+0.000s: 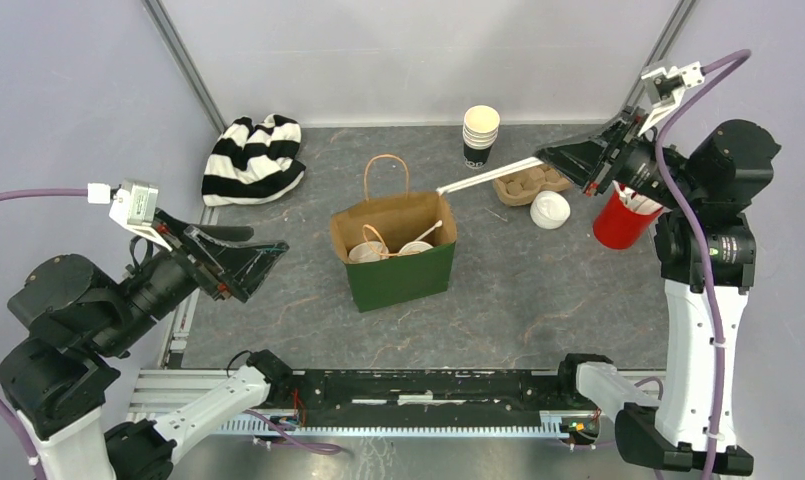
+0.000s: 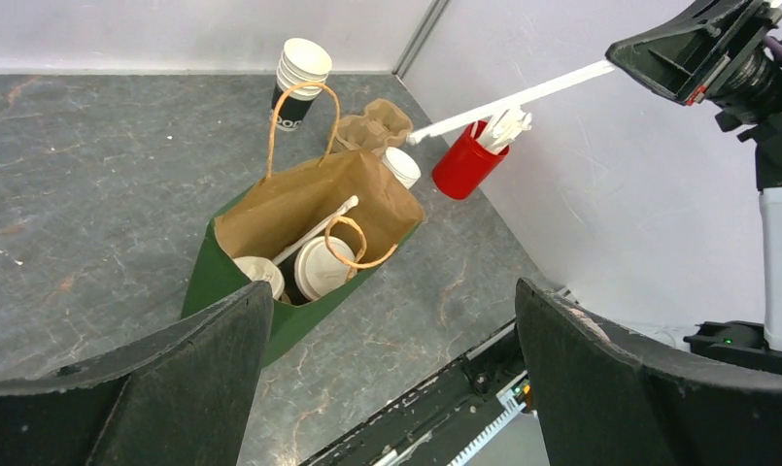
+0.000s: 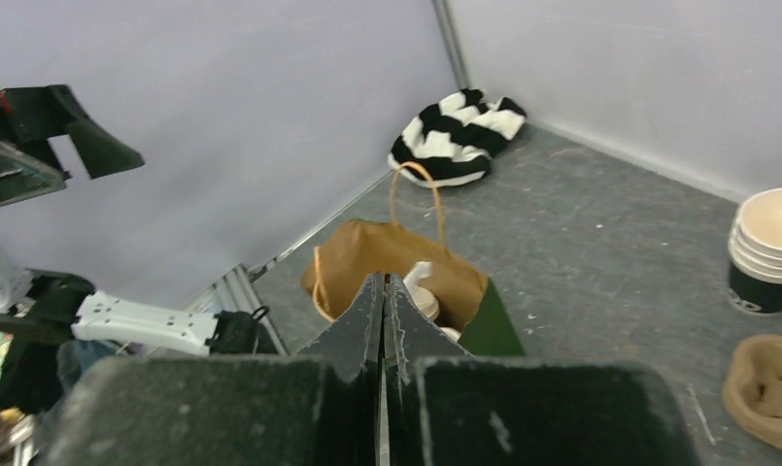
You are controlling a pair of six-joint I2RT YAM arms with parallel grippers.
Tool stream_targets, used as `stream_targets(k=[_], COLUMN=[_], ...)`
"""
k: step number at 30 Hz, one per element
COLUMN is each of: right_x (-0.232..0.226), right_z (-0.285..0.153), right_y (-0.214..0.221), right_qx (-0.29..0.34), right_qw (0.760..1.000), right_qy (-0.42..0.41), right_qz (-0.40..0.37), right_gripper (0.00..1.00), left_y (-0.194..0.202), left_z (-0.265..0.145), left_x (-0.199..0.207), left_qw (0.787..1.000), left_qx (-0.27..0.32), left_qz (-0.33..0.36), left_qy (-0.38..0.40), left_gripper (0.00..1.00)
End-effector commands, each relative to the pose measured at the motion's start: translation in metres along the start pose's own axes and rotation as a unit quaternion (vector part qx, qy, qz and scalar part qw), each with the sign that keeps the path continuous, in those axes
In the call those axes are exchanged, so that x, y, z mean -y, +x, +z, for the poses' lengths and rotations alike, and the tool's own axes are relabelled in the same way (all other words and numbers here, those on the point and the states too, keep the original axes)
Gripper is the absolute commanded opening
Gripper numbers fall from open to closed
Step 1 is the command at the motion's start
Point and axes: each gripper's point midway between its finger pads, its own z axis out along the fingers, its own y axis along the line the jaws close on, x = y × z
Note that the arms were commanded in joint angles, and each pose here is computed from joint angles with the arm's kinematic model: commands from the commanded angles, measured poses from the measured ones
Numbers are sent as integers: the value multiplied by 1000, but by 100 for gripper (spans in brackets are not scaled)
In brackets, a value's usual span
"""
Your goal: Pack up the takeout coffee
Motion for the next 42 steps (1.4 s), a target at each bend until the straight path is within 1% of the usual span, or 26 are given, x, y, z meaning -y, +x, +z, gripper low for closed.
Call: stream_targets(k=[1, 5, 10, 13, 18, 21, 22, 24, 25, 26, 27, 29, 31, 33, 34, 36, 37, 38, 41, 42], right_x=[-15, -13, -11, -20, -45, -52, -52, -47, -45, -43, -45, -47, -50, -49, -46, -38, -34, -33, -33, -33], right_z=[5, 24, 50, 69, 102, 115, 120, 128, 130, 133, 136, 137, 131, 116, 110, 90, 77, 62, 14, 3], right_y=[8, 26, 54, 77, 129, 159, 169, 186, 189, 186, 179, 148, 118, 94, 87, 67, 54, 39, 0, -6], right_qx=[-22, -66, -122, -147, -229, -280, -296, -324, -333, -332, -324, -285, -235, -191, -176, -139, -114, -86, 6, 27], right_qw=[999, 996, 992, 988, 972, 959, 955, 946, 943, 943, 945, 957, 970, 979, 981, 984, 985, 986, 985, 984], right_qy=[-39, -39, -23, -36, -49, -35, -25, 1, 17, 32, 37, 58, 67, 76, 85, 112, 131, 144, 172, 176], right_qz=[20, 43, 36, 36, 13, -11, -16, -14, -7, -4, -3, -2, -2, 3, 7, 7, 1, -6, -22, -29], right_gripper=[0, 0, 0, 0, 0, 0, 4, 13, 22, 35, 43, 60, 73, 81, 83, 84, 94, 98, 98, 98], left_y=[1, 2, 3, 2, 1, 1, 2, 2, 2, 2, 1, -1, -4, -7, -8, -11, -13, -16, -33, -40], left_z=[4, 6, 7, 6, 4, 4, 4, 5, 6, 6, 7, 9, 9, 10, 10, 9, 9, 7, 0, -3], left_x=[6, 7, 8, 7, 5, 3, 3, 2, 1, 1, 2, 3, 4, 5, 5, 7, 7, 8, 12, 13], left_qw=[999, 999, 999, 999, 999, 999, 999, 999, 999, 999, 999, 999, 1000, 1000, 1000, 1000, 1000, 1000, 998, 998], left_qx=[-3, -1, -1, 3, 7, 6, 6, 6, 5, 5, 5, 5, 5, 7, 8, 11, 14, 20, 53, 66], left_qz=[-29, -35, -41, -44, -46, -44, -44, -42, -40, -39, -37, -34, -29, -26, -25, -22, -20, -19, -18, -18], left_qy=[12, 16, 19, 16, 9, 5, 4, 2, 0, 0, 0, 2, 2, 4, 3, 5, 5, 5, 12, 10], left_gripper=[100, 100, 100, 100, 100, 100, 100, 100, 100, 100, 100, 100, 100, 100, 100, 100, 100, 100, 100, 100])
